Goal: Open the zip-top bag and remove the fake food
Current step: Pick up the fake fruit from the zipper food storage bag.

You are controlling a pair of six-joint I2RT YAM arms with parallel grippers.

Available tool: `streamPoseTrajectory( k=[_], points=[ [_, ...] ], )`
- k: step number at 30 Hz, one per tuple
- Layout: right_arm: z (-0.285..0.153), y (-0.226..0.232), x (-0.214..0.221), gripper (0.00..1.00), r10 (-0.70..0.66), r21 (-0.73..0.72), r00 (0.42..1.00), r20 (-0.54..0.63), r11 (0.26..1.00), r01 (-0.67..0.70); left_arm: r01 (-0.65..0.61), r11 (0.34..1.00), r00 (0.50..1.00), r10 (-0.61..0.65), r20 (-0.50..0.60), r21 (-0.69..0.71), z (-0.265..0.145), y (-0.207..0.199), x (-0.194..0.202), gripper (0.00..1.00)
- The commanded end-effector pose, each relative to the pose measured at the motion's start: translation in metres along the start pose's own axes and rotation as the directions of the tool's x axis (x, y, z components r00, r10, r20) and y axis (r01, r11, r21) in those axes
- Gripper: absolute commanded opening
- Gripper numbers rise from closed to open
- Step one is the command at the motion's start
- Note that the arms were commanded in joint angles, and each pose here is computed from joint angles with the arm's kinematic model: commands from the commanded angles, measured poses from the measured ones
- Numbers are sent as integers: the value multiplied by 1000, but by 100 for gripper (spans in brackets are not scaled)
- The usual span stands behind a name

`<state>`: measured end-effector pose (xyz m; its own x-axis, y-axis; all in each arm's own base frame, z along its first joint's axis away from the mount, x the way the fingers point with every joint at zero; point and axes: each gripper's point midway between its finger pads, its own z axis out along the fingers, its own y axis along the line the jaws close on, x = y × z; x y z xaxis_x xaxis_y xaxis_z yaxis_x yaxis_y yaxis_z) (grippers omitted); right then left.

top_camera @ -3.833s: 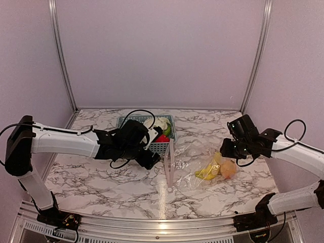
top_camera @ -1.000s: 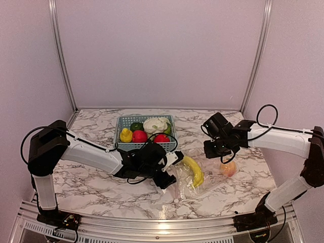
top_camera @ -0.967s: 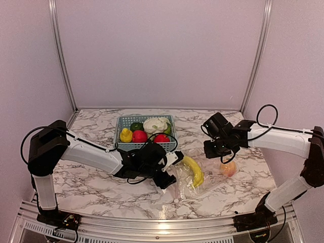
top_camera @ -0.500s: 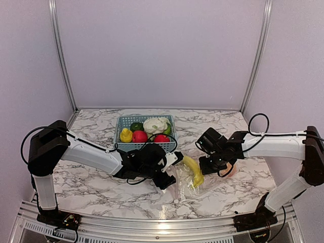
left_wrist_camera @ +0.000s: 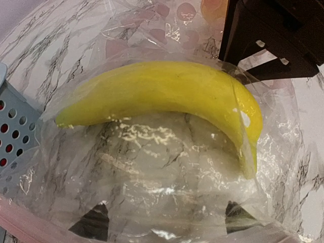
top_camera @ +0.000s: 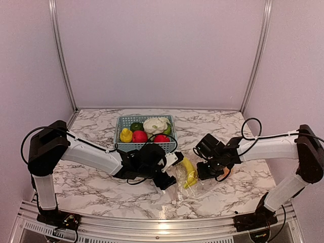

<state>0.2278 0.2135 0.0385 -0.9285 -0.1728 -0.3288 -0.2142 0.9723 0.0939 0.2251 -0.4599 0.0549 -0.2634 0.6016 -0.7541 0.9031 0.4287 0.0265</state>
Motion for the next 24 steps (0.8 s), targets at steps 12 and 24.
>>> streamPoseTrajectory(
  k=[12,24],
  points=[
    [10,11,-2,67,-36,-35,999,1,999,36,-68,991,998,67,18,117,-3,-22,8,86],
    [11,8,-1,75,-33,-21,999,-2,999,33,-109,968,994,107,20,228,-8,-47,8,85]
  ],
)
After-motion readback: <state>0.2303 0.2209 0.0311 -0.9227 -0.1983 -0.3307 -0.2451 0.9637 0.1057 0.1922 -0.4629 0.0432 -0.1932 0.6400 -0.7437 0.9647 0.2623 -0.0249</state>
